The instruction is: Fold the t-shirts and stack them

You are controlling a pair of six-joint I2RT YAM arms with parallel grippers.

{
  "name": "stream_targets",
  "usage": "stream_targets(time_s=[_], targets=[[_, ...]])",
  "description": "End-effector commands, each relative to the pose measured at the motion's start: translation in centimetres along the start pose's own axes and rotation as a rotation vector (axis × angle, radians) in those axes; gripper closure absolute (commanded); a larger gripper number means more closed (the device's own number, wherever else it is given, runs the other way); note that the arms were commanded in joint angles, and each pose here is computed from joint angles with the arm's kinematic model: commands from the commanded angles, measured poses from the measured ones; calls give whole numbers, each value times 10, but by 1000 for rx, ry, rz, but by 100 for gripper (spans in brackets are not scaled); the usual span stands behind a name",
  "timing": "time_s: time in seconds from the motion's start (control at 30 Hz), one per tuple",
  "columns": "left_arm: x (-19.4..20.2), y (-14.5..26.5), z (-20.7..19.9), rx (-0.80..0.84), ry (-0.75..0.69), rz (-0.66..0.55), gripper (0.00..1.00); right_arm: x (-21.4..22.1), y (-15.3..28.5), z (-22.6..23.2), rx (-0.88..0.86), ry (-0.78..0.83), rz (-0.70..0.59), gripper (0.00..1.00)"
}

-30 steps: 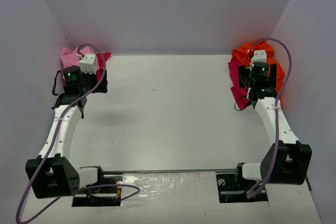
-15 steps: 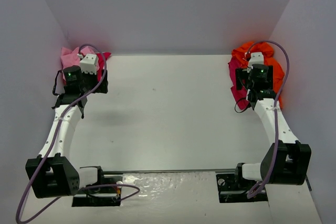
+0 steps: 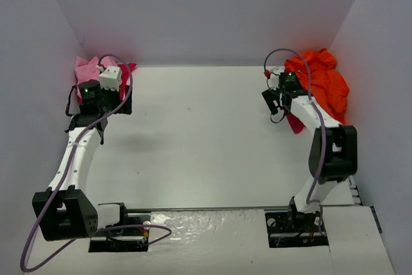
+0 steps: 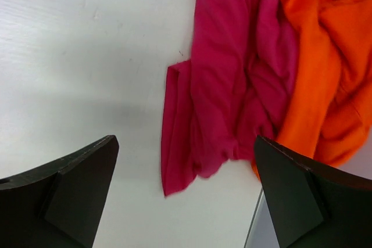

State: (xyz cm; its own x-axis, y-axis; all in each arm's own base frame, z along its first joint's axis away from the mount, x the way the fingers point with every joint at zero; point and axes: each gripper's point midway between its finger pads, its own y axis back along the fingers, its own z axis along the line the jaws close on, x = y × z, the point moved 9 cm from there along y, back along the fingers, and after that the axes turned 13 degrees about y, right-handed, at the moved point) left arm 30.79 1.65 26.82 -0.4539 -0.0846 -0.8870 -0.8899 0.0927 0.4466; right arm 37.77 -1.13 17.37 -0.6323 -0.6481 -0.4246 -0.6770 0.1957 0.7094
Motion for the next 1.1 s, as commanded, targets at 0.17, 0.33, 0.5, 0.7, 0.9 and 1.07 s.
stream_targets(time_s=[0.17, 0.33, 0.5, 0.7, 0.9, 1.07], targets=[[-8, 10, 5, -31, -71, -76, 13, -11, -72, -123, 366, -150, 196, 0], [-4, 11, 6, -43, -79, -68, 13, -23, -77, -138, 385, -171, 160, 0], [3, 7, 8, -46, -80, -50, 13, -31, -63, -160, 442, -266, 71, 0], [6, 5, 7, -38, -76, -44, 13, -19, -78, -157, 467, -242, 140, 1], [13, 1, 9, -40, -86, -28, 13, 7, -89, -135, 371, -234, 177, 13], [13, -4, 9, -42, -85, -24, 13, 26, -86, -122, 313, -193, 210, 26]])
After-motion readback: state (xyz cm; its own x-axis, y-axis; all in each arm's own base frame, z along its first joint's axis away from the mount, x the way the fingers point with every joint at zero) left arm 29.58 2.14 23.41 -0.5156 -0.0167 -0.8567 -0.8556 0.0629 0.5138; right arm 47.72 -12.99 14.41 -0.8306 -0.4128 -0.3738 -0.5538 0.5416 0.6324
